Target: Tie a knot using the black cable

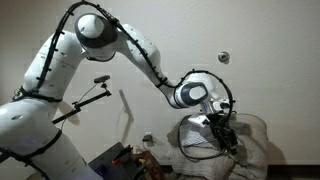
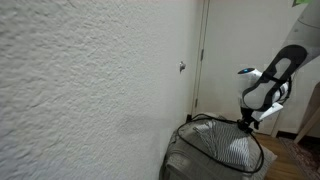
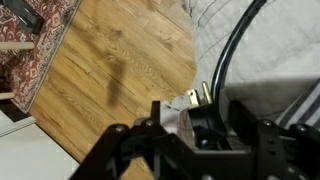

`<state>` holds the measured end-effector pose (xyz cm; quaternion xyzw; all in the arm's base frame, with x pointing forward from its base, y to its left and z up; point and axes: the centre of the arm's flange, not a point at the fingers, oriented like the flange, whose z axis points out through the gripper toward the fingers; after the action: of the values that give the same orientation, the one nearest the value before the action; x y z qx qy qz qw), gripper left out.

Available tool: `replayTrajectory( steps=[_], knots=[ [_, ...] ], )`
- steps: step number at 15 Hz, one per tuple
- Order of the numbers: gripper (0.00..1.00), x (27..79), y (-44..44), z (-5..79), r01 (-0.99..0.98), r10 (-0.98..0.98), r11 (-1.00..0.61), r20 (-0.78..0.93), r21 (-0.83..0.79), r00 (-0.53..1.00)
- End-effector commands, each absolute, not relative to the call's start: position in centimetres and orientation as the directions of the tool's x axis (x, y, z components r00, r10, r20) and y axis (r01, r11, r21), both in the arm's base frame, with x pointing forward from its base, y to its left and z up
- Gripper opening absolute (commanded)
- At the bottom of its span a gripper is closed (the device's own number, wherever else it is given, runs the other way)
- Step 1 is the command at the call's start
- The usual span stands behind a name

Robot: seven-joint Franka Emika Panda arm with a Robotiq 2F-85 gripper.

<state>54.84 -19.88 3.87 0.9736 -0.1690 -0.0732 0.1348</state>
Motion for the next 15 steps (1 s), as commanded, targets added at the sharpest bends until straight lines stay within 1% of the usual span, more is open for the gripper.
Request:
replayTrajectory(
  steps=[1, 3, 4, 15],
  knots=[
    [1.0, 54.8, -19.7, 3.8, -0.331, -0.37, -0.902, -0.102, 0.276, 0.924],
    [1.0, 54.1, -19.8, 4.4, -0.332, -0.366, -0.906, -0.092, 0.262, 0.926],
    [1.0, 54.4, -20.8, 3.8, -0.323, -0.363, -0.902, -0.098, 0.288, 0.927],
    [1.0, 54.4, -21.0, 3.8, -0.325, -0.366, -0.901, -0.098, 0.288, 0.926]
  ],
)
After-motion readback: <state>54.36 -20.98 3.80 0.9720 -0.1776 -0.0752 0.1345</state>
